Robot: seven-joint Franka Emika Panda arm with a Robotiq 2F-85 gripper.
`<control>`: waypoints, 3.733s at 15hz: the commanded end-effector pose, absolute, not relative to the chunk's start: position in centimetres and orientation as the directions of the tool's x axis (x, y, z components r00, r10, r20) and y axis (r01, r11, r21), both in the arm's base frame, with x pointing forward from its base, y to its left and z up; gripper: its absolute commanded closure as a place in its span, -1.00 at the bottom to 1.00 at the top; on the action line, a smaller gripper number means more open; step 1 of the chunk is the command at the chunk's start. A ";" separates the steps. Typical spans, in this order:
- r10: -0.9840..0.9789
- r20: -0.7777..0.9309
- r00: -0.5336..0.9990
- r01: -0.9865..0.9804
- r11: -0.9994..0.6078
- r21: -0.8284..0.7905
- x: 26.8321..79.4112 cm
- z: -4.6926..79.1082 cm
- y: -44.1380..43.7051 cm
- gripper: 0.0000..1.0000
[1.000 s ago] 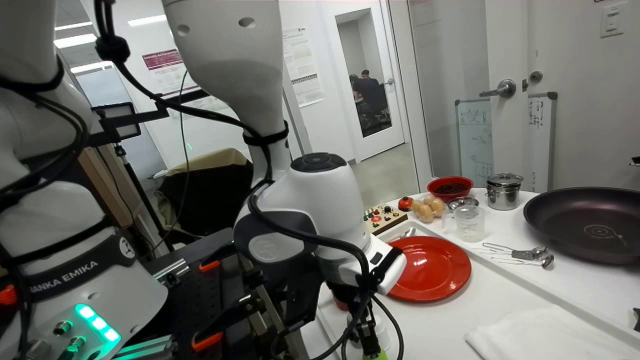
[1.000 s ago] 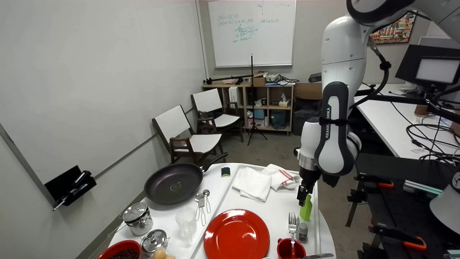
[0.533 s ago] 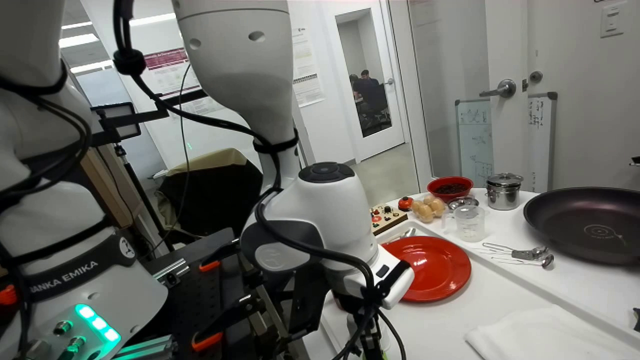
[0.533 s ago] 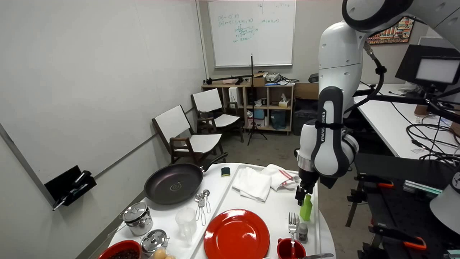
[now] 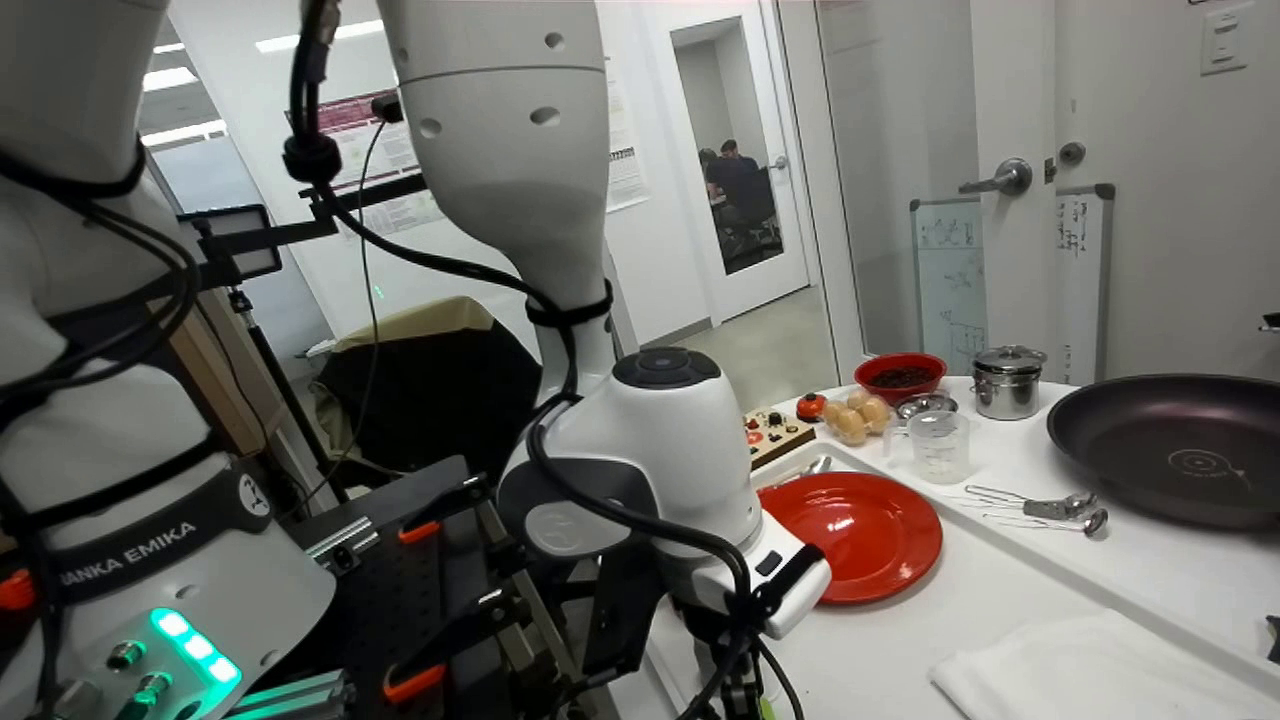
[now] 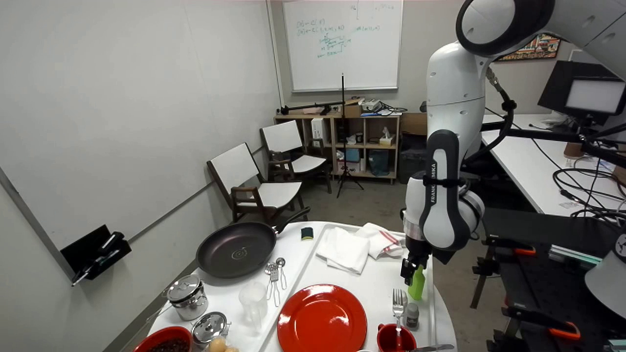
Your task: Move the green object backwards
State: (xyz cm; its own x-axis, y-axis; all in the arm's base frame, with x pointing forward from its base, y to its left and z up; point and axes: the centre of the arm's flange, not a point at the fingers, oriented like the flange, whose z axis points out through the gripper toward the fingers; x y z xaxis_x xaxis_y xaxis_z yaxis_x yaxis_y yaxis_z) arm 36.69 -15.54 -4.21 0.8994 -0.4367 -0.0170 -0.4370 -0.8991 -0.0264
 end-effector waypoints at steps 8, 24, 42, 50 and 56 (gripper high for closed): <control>-0.467 -0.022 0.884 -0.467 -0.884 -0.002 37.3 -6.2 -14.9 0.06; -0.433 0.019 0.901 -0.433 -0.901 -0.002 38.7 -3.5 -14.8 0.84; -0.338 0.196 0.921 -0.342 -0.940 -0.013 49.4 11.6 -15.5 0.84; -0.309 0.147 0.940 -0.314 -0.949 0.011 56.5 16.5 -14.6 0.84; -0.311 0.090 0.946 -0.315 -0.949 0.027 62.0 17.3 -14.2 0.84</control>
